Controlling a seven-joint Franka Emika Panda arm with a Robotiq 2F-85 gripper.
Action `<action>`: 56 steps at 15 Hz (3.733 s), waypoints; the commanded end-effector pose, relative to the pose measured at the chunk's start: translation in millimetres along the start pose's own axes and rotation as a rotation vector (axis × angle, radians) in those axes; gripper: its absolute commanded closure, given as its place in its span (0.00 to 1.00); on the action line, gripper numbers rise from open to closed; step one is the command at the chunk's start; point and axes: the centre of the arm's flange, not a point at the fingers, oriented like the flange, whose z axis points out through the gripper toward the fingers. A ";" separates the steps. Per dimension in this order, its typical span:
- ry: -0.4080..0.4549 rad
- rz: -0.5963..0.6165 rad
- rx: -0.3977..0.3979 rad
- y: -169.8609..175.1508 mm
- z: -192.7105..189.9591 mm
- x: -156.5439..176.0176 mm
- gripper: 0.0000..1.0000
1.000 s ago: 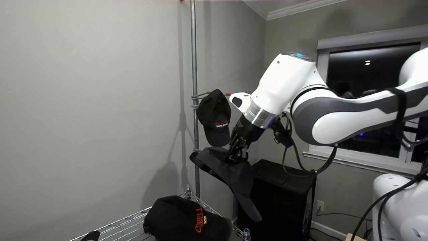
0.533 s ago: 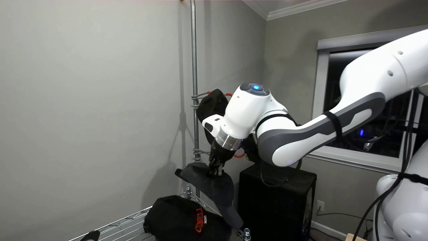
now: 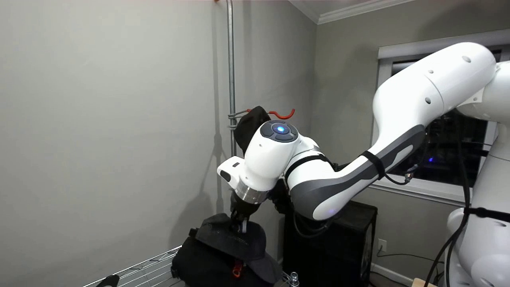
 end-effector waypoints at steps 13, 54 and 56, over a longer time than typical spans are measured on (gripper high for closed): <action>0.033 -0.072 0.013 -28.9 30.3 72.7 0.45; 0.429 0.731 -0.280 196.9 -85.4 -188.0 0.00; 0.443 0.741 -0.269 212.8 -81.7 -198.6 0.00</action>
